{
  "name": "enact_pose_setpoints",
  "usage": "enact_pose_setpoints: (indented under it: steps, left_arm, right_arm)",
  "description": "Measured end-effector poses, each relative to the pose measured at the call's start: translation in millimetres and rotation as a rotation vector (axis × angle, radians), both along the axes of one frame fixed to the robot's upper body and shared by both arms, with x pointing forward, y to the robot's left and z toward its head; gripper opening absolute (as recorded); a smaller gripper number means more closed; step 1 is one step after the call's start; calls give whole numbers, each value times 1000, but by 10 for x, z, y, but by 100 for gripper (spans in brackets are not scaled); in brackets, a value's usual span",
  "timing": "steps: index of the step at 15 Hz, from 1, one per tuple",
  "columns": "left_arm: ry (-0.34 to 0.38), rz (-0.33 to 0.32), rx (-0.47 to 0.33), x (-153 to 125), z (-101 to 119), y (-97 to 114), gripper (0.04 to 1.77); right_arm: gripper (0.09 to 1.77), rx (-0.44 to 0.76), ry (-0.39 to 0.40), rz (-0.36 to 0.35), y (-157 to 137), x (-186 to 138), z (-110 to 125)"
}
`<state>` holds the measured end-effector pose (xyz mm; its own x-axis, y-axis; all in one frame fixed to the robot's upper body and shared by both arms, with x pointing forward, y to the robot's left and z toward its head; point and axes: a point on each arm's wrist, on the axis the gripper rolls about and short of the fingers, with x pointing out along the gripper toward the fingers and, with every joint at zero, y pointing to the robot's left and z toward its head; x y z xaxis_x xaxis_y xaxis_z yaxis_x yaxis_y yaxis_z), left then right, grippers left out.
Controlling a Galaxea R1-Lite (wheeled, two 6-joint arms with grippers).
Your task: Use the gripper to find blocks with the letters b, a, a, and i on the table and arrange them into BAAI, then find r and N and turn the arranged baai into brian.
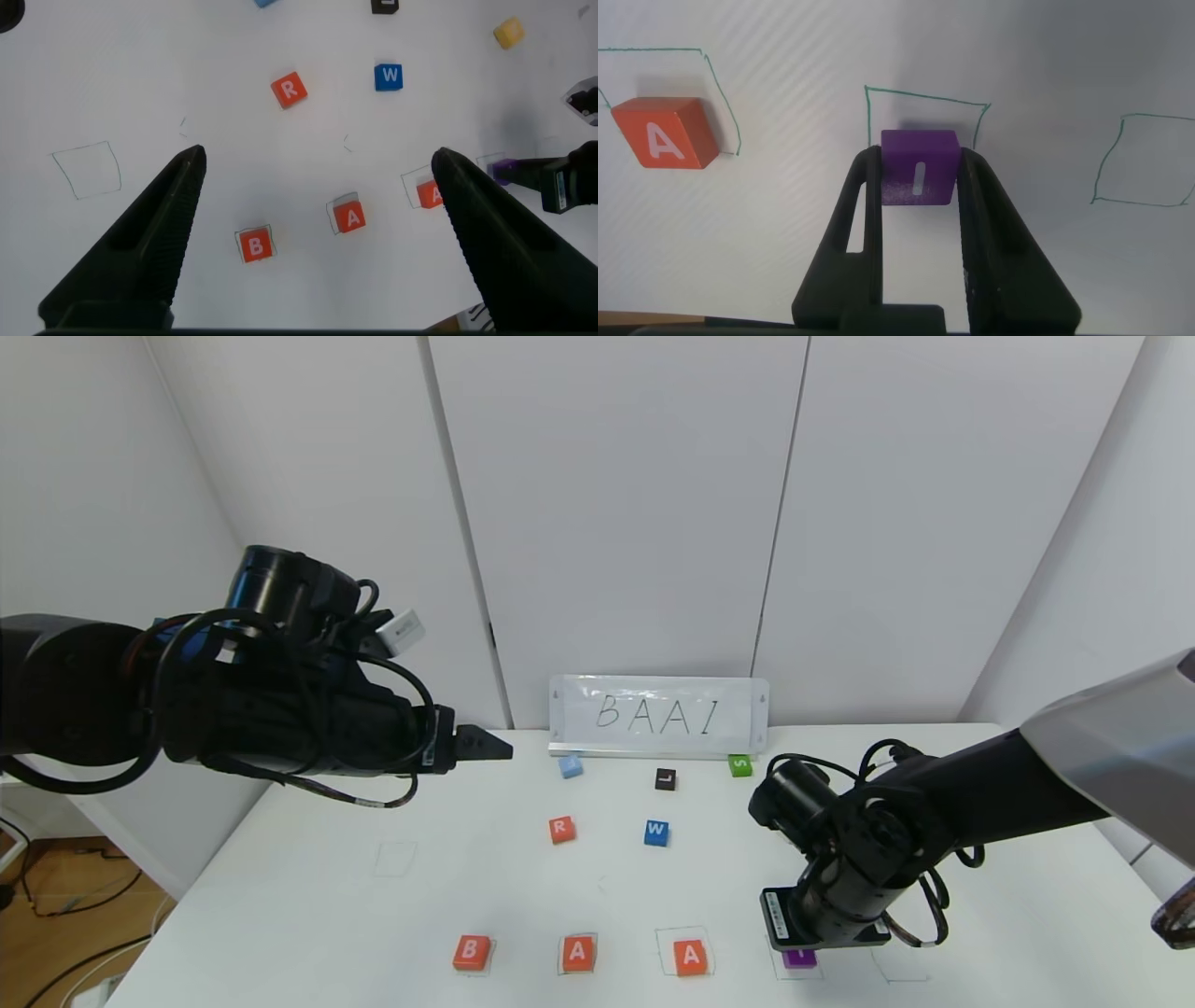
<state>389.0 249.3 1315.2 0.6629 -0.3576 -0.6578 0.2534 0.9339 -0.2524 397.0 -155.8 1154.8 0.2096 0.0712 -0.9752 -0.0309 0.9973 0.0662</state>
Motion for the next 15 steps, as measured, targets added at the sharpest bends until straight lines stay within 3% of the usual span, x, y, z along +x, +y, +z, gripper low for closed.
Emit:
enact_pose_setpoints:
  steps: [15]
  left_arm:
    - [2,-3,4,2,-11,-2,172]
  right_arm:
    - [54,-10,16,1,13,8,-68]
